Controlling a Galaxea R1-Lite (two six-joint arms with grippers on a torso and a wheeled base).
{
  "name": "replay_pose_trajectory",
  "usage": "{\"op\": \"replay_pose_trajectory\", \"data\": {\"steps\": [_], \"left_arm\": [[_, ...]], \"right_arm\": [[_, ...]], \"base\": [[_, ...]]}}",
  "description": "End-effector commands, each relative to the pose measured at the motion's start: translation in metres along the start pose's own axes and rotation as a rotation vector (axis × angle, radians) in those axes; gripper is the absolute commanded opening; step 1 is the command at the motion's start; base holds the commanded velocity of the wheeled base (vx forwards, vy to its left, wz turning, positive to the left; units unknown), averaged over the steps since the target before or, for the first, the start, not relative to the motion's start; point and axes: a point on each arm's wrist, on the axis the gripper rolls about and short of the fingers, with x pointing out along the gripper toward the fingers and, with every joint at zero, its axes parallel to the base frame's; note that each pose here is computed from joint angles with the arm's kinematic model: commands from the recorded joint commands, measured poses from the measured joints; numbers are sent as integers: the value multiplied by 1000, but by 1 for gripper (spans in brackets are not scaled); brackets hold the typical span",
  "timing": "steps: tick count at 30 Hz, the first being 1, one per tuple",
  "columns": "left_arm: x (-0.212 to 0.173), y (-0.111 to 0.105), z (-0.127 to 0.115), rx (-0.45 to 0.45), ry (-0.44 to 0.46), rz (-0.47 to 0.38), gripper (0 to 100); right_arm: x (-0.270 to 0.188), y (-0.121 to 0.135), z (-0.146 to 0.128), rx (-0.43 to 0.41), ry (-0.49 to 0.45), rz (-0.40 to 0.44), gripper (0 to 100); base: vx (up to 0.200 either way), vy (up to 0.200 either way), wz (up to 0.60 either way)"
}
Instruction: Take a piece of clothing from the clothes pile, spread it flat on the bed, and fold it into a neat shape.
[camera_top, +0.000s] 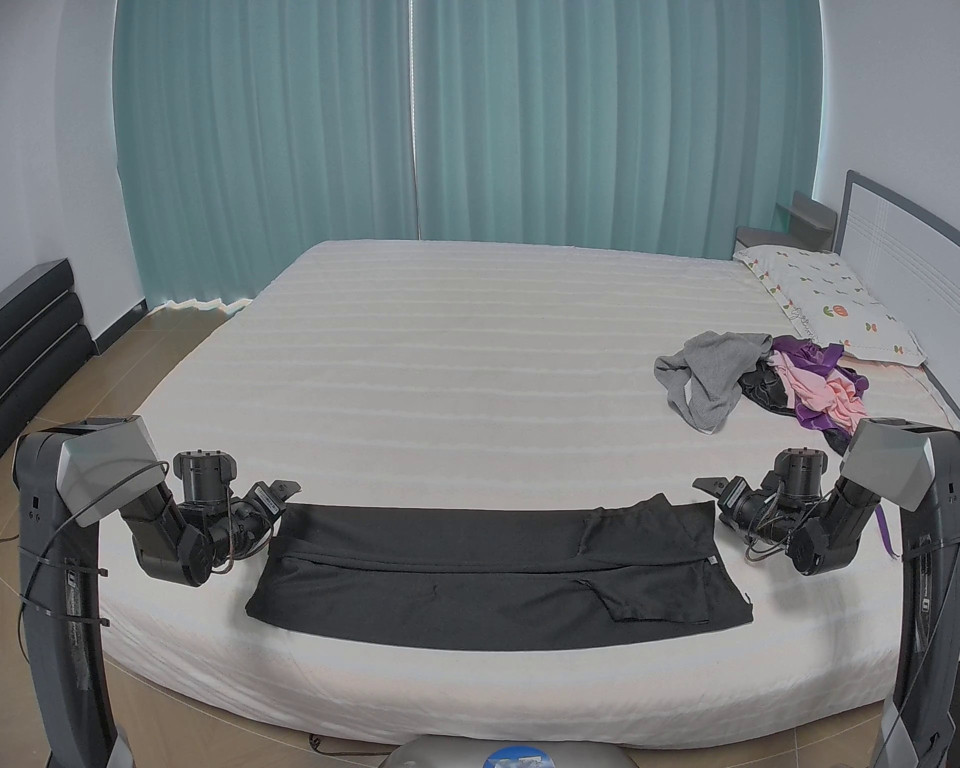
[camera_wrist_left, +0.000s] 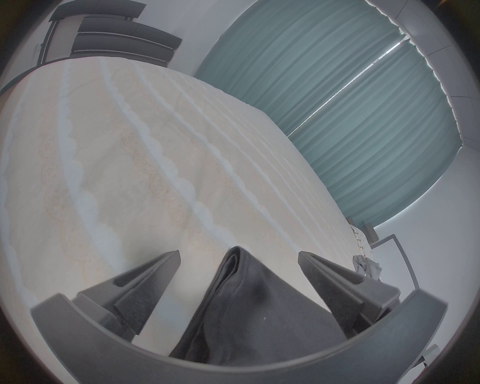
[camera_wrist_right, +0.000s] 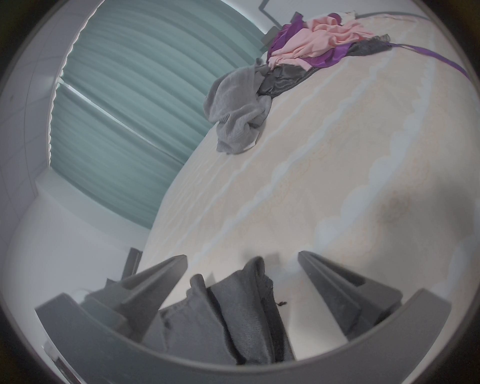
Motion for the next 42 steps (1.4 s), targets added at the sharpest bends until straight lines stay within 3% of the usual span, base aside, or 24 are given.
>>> {"op": "replay_pose_trajectory", "data": {"steps": [1, 6, 14, 22, 24, 26, 29, 35, 42], "left_arm": [[-15, 0, 4, -10, 9, -2, 100], [-22, -3, 3, -8, 36, -26, 100], [-25, -3, 1, 10, 36, -47, 100], [-26, 1, 1, 156, 128, -146, 100], [-25, 0, 0, 207, 169, -207, 100], [-20, 0, 2, 266, 161, -224, 100], [-8, 3, 2, 325, 166, -220, 100], [-5, 3, 4, 341, 181, -189, 100], [1, 7, 4, 418, 139, -138, 100]], "right_arm": [[-15, 0, 17, 57, -47, 10, 100], [-25, -1, 20, 115, -56, 8, 100], [-24, -4, 13, 103, -70, 26, 100], [-23, -3, 10, 97, -65, 26, 100], [-23, -3, 10, 97, -62, 26, 100], [-23, -3, 10, 93, -61, 24, 100], [-21, -6, 7, 74, -53, 17, 100], [-21, -6, 6, 62, -54, 17, 100], [-20, -5, 4, 60, -48, 17, 100]], "base": [[0, 0, 0], [-160, 0, 0], [-50, 0, 0], [0, 0, 0], [0, 0, 0], [0, 0, 0], [0, 0, 0], [0, 0, 0], [0, 0, 0]]}}
